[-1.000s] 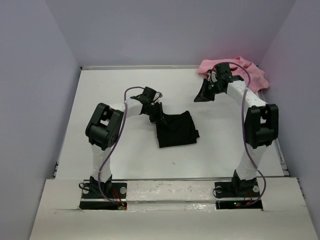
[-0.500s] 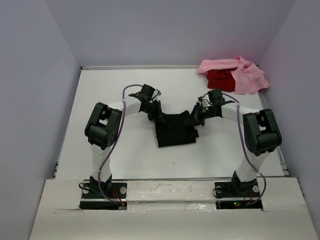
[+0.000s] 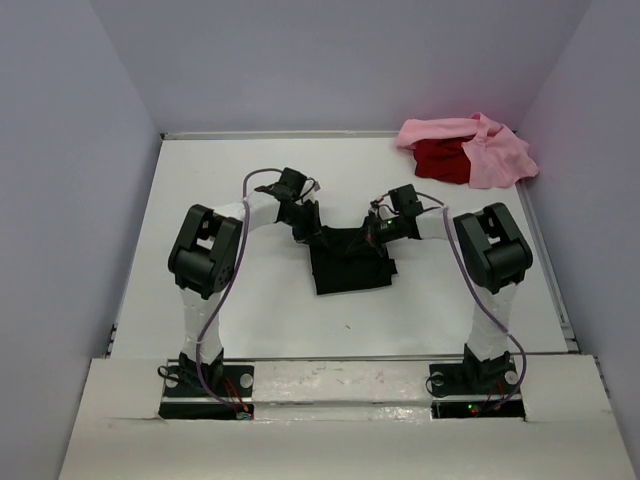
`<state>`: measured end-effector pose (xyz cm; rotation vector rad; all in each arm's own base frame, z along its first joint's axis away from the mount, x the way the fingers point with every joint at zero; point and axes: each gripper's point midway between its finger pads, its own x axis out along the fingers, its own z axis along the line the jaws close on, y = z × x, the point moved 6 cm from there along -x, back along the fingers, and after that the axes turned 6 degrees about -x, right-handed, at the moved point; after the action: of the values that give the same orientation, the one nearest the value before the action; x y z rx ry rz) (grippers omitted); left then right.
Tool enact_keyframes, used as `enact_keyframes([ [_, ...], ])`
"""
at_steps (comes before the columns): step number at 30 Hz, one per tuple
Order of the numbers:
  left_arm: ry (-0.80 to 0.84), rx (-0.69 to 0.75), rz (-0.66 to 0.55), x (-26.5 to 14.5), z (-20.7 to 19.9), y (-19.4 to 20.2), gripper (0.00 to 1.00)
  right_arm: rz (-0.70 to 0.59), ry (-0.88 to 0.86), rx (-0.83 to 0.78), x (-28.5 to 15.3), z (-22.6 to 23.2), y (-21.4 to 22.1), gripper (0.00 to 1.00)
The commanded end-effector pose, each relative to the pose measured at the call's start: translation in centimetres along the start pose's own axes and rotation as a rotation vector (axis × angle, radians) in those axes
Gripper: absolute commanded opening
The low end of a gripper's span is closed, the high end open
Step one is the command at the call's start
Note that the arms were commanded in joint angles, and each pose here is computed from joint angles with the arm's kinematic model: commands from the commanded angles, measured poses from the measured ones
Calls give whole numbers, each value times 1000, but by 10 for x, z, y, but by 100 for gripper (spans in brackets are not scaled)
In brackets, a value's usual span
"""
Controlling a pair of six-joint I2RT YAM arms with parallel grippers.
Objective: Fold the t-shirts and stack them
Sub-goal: Fold the tshirt
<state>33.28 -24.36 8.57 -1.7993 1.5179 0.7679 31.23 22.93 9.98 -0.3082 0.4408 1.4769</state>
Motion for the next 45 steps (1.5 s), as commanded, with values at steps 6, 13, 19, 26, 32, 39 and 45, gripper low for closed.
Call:
enact_keyframes([
  [6,48,43,-52,-29,-15,-8,0,-65,189,-63,19,-29,-21,0],
  [13,48,40,-53,-32,-12,-8,0,-40,303,-21,27,-65,-18,0],
  [19,47,45,-55,-34,-12,-9,0,-43,264,-50,22,-50,-17,0],
  [26,53,53,-56,-35,-15,-12,0,-69,147,-93,9,4,-29,0],
  [32,102,74,-72,-44,-26,-17,0,-57,16,-150,-3,54,-38,36],
  [39,153,127,-200,-101,-72,-35,0,-60,-81,-254,-26,104,-34,36],
  [45,276,208,-253,-158,-122,-37,45,-99,15,-337,-45,120,-28,40],
])
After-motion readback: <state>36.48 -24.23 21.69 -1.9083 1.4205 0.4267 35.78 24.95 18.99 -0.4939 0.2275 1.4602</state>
